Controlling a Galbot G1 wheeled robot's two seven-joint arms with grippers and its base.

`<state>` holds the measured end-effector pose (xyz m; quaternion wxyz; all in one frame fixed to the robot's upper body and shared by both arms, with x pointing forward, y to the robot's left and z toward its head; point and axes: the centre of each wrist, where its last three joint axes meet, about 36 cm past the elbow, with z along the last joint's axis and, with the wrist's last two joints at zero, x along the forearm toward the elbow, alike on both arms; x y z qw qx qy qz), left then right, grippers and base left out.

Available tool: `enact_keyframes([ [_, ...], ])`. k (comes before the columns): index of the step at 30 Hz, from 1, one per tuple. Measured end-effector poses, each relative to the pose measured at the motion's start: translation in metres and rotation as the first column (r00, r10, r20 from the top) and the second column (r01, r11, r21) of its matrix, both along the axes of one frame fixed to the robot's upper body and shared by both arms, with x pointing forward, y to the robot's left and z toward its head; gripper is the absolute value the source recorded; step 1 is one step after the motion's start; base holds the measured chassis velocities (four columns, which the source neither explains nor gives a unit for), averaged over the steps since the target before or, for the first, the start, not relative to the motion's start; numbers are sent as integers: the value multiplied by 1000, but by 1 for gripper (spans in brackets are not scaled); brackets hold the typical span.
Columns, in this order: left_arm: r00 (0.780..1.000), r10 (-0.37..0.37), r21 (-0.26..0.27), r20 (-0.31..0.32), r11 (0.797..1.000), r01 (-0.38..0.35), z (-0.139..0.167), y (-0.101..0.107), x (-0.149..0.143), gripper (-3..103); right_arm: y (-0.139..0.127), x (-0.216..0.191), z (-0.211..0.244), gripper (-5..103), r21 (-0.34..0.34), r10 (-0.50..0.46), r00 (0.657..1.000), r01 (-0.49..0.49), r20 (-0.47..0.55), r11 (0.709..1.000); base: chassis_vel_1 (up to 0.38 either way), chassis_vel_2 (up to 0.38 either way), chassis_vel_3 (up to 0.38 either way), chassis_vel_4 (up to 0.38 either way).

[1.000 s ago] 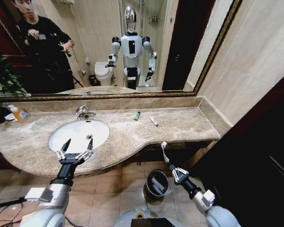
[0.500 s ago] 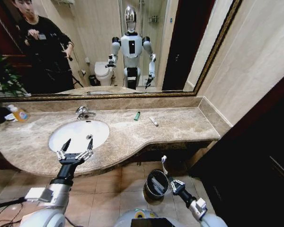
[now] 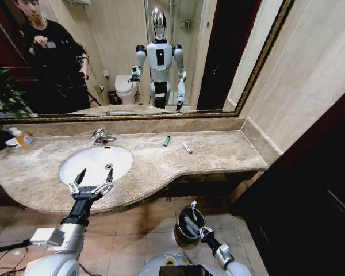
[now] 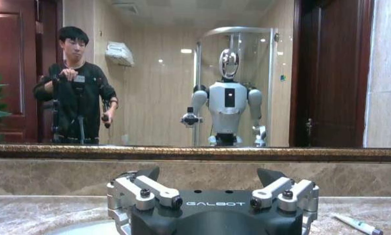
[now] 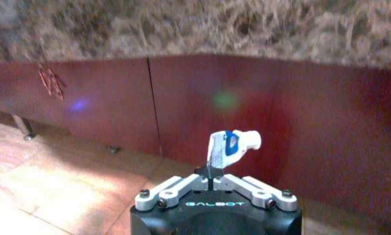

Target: Pick up the trash from the sink and place it in the trash bin.

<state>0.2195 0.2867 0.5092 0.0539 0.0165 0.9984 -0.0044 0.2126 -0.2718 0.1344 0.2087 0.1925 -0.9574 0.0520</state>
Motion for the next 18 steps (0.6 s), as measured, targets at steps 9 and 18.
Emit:
enact_keyframes([
  [9,1000,0,0,0,1000,0,0,0,0,100,-5,-12,-39,0,-50,-27,998,24,-57,998,0,0,0,0],
  [18,1000,0,0,0,1000,0,0,0,0,100,9,-6,-46,0,-44,-48,997,45,-64,998,0,0,0,0],
])
